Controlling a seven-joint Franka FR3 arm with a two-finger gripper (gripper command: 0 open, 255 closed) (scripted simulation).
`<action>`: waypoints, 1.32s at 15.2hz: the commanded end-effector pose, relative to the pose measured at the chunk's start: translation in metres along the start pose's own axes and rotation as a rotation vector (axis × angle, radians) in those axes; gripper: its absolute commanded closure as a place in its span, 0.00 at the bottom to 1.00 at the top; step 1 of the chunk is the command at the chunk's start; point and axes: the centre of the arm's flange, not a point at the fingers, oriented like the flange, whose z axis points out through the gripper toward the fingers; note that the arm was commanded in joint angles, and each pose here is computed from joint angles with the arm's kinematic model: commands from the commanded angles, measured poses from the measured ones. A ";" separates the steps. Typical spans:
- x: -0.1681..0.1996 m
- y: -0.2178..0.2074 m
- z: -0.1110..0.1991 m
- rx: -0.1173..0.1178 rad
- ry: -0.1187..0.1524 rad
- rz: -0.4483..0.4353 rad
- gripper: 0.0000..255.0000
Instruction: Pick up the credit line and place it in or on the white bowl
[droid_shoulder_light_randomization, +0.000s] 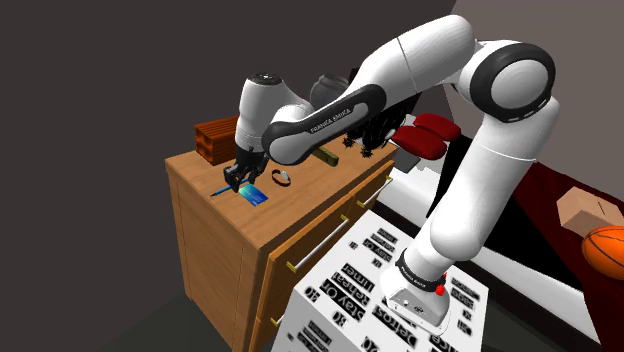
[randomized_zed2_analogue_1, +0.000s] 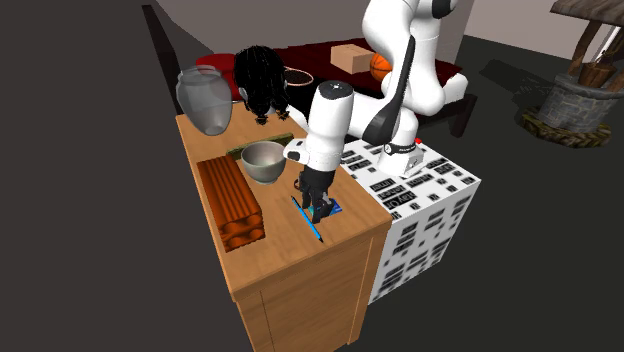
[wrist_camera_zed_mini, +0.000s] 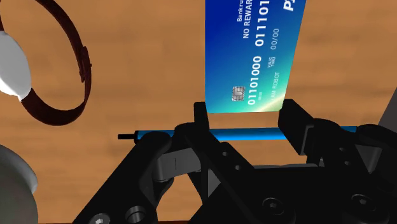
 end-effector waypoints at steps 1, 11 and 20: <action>-0.001 0.001 0.002 -0.002 -0.004 0.001 1.00; 0.004 0.002 -0.024 -0.002 -0.004 0.001 1.00; 0.011 0.003 -0.071 -0.002 -0.004 0.001 1.00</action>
